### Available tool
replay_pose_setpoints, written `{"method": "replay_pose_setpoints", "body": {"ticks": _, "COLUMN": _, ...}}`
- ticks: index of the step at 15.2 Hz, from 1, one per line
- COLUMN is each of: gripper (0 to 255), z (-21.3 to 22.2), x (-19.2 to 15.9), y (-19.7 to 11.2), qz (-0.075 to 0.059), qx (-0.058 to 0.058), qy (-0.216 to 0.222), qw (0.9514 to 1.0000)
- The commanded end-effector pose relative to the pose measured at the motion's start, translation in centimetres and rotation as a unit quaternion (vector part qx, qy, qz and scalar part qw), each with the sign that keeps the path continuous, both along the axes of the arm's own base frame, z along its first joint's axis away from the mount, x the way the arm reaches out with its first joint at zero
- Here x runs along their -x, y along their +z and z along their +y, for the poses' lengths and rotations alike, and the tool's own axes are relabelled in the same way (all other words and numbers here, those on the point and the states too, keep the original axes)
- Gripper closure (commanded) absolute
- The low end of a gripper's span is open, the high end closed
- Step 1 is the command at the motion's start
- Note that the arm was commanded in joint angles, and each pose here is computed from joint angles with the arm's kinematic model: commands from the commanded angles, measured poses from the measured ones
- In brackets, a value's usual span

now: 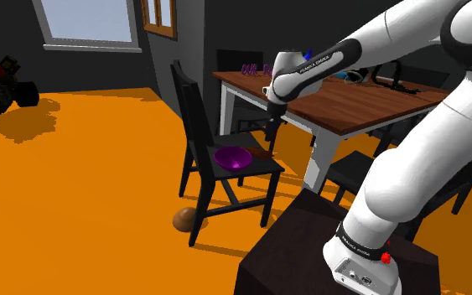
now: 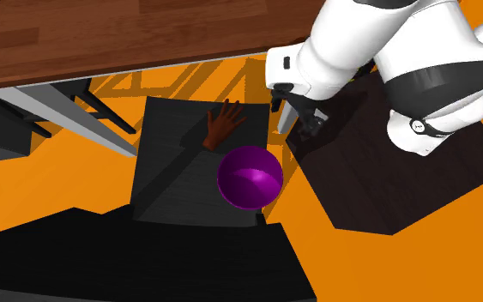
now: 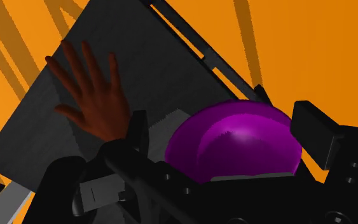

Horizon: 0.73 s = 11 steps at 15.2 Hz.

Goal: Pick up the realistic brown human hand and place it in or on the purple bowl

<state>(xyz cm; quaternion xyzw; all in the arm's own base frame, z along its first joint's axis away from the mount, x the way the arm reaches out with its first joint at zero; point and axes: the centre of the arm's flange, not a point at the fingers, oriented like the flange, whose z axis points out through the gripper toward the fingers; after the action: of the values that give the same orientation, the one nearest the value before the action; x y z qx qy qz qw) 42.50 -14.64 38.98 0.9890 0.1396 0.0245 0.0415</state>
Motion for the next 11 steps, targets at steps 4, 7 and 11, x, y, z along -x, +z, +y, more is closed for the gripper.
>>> {"method": "replay_pose_setpoints", "body": {"ticks": 4, "gripper": 0, "z": -3.3, "x": -3.8, "y": -4.2, "qz": -0.006, "qx": -0.004, "qy": 0.039, "qw": 0.9992}}
{"method": "replay_pose_setpoints", "body": {"ticks": 7, "gripper": 0, "z": -5.1, "x": -6.2, "y": -6.8, "qz": -0.009, "qx": -0.007, "qy": 0.062, "qw": 0.998}}
{"method": "replay_pose_setpoints", "body": {"ticks": 11, "gripper": 0, "z": -7.3, "x": -9.5, "y": -10.2, "qz": -0.013, "qx": -0.012, "qy": 0.092, "qw": 0.9956}}
